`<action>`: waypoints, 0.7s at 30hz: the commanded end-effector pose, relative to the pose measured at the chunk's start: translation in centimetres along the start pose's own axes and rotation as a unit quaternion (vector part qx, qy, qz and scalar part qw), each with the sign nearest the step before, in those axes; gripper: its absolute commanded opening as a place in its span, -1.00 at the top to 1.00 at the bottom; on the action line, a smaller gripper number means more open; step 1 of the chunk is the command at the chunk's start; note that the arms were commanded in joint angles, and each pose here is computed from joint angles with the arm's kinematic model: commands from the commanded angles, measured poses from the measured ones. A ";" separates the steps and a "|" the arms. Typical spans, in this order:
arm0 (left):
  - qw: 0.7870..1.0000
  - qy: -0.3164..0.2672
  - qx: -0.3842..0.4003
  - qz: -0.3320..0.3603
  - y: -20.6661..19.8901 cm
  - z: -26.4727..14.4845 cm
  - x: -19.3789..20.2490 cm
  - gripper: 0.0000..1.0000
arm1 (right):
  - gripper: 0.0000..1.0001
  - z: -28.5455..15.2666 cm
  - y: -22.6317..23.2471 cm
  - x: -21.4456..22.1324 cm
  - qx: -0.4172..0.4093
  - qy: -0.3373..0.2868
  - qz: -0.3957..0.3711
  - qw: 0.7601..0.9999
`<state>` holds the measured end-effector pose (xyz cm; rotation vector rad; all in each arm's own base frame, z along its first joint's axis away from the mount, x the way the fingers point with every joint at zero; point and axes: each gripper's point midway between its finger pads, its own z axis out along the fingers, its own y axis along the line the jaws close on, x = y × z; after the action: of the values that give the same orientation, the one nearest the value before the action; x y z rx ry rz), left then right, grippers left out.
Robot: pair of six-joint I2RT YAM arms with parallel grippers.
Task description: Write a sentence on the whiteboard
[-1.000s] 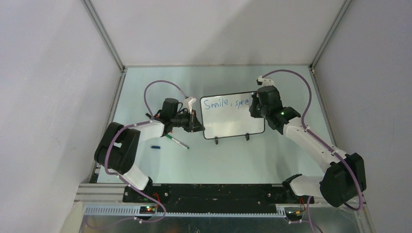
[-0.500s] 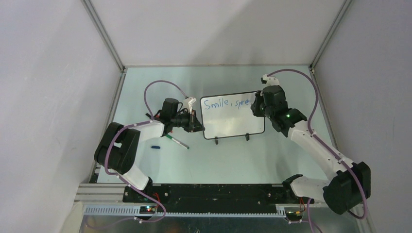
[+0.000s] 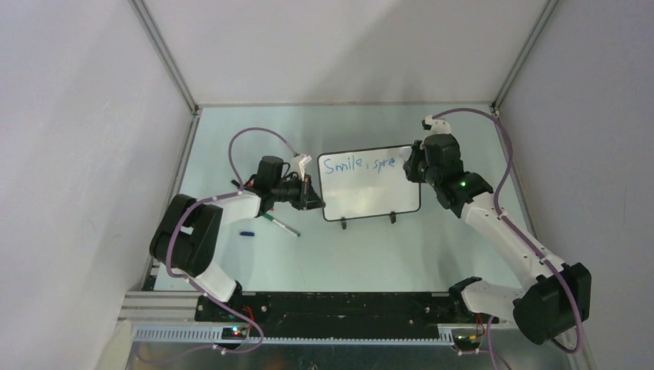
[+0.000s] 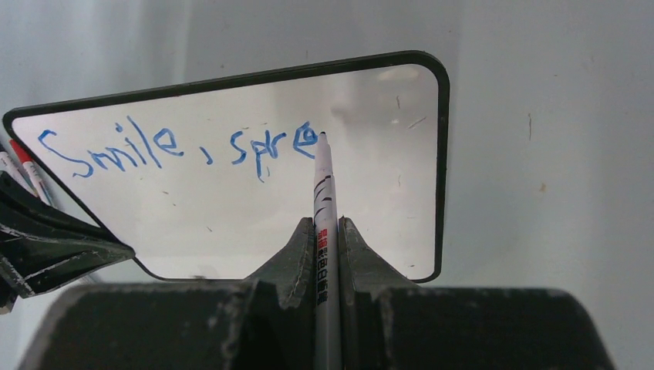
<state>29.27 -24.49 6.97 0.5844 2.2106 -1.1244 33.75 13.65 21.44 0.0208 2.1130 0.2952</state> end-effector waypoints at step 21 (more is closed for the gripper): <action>1.000 -0.003 -0.013 0.021 0.0 -0.3 -0.5 1.00 | 1.00 1.7 -0.9 -0.6 0.020 -0.003 0.011 1.000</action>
<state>29.27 -24.49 6.97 0.5844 2.2106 -1.1244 34.52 13.07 19.65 0.0415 2.1595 0.2572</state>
